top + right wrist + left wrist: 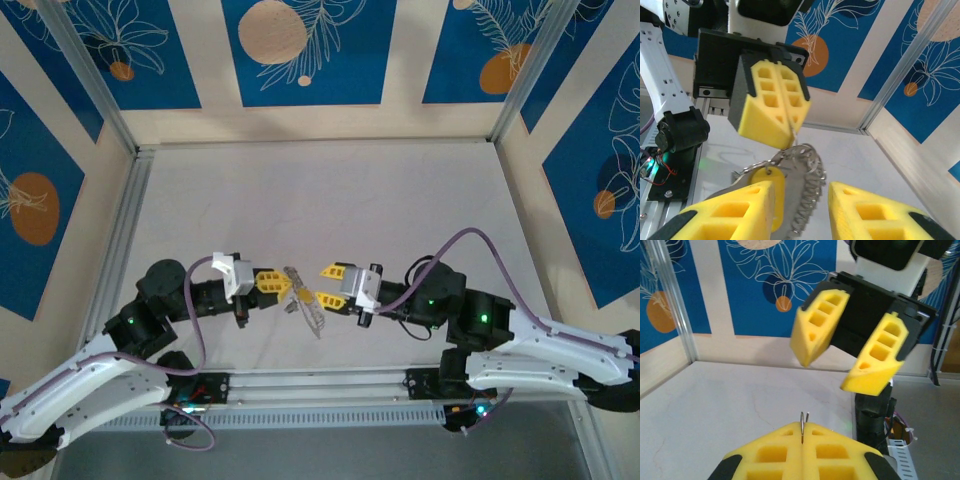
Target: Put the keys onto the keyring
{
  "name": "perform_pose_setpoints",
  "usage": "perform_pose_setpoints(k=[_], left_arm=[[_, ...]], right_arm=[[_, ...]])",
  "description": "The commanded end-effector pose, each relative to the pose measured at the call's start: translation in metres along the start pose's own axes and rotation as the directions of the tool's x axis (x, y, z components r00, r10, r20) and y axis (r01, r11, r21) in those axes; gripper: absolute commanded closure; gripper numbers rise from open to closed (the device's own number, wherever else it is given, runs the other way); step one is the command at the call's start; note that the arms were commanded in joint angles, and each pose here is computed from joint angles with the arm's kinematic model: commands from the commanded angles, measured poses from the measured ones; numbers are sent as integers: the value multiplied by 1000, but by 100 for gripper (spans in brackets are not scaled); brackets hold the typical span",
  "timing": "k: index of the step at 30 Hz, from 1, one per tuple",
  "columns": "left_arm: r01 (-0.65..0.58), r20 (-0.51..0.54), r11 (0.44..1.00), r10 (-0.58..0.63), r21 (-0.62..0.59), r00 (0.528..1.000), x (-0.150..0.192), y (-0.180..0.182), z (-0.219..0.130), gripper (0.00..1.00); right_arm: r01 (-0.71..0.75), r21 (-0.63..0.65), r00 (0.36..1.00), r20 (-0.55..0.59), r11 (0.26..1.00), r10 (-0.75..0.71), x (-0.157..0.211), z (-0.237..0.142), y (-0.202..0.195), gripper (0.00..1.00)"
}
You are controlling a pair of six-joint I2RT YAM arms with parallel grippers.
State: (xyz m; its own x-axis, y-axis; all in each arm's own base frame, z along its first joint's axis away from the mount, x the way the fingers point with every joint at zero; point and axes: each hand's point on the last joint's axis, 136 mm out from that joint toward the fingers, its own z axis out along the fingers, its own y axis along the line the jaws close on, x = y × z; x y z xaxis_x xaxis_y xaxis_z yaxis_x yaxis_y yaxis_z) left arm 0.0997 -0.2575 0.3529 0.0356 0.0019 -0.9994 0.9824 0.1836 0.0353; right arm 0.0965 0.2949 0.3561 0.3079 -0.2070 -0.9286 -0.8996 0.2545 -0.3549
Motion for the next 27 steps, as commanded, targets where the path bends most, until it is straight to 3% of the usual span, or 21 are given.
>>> perform_pose_setpoints(k=[1,6,14,27], left_arm=[[-35,103,996,26,87,994,-32,-18,-5,100],[-35,116,992,21,124,993,-35,-24,-7,100],[-35,114,986,17,164,993,-34,-31,-7,100],[-27,112,978,4,209,994,-33,-37,-6,100]], right_arm=[[-55,-74,997,47,996,59,-12,3,5,66],[-96,-229,989,87,969,119,-25,4,19,67],[-121,-336,979,114,934,168,-32,6,34,68],[-159,-314,976,94,936,197,-27,19,24,76]])
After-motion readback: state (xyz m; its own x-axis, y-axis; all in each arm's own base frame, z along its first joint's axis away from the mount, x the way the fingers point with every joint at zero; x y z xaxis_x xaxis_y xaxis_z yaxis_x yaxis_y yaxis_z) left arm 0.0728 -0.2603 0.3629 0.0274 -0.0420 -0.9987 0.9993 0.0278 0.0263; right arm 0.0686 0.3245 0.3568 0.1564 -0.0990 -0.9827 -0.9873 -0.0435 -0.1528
